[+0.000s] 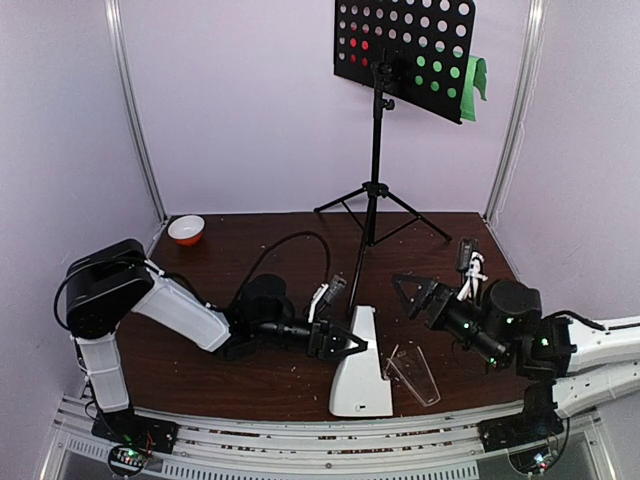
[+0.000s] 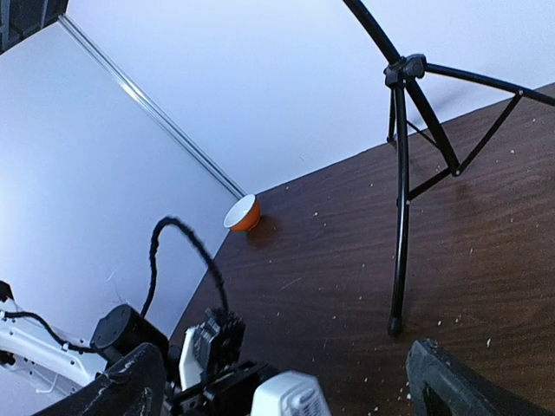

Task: Pack up the instrument practice props

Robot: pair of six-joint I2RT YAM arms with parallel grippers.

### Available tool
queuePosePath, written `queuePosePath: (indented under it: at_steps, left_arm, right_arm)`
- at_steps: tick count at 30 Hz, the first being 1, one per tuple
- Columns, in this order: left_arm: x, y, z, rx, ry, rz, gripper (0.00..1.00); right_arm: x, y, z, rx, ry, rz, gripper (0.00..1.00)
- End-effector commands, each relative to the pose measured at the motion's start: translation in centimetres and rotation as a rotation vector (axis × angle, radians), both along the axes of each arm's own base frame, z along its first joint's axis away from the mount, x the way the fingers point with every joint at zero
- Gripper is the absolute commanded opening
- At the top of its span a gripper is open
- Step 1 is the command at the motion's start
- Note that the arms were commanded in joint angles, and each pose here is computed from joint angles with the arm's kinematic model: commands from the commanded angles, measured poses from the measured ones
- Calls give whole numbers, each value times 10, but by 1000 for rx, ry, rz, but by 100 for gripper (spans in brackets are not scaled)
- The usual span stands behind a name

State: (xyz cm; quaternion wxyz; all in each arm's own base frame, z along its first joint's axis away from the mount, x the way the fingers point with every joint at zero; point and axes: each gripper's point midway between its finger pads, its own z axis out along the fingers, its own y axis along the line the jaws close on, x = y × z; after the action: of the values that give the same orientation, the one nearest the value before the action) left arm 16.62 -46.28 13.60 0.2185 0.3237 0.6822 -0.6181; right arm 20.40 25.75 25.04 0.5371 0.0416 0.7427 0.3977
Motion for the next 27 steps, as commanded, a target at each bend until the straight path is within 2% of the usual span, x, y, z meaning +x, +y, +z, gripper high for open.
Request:
queuePosePath:
  at_steps: [1, 3, 6, 11, 15, 20, 22, 27]
  left_arm:
    - [-15, 9, 47, -123, -231, -83, 32]
    - [-15, 12, 45, -105, -264, -73, 31]
    - [-16, 17, 48, -102, -299, -63, 32]
    - [-19, 18, 49, -84, -348, -64, 32]
    - [-20, 21, 52, -75, -373, -63, 33]
    - [-21, 23, 56, -79, -385, -64, 33]
    - [-21, 23, 57, -76, -383, -59, 33]
    - [-19, 24, 61, -83, -388, -44, 33]
  right_arm:
    - [1, 11, -3, -29, 81, 260, 100]
    - [-8, 21, 4, 29, 94, 418, 100]
    - [-20, 36, 15, 63, 80, 562, 100]
    - [-16, 56, 7, 3, 91, 620, 100]
    - [-16, 77, 5, 14, 86, 704, 100]
    - [-16, 95, -20, -44, 111, 769, 100]
    - [-24, 102, -24, -36, 113, 823, 97]
    - [-42, 116, -36, -27, 144, 934, 75]
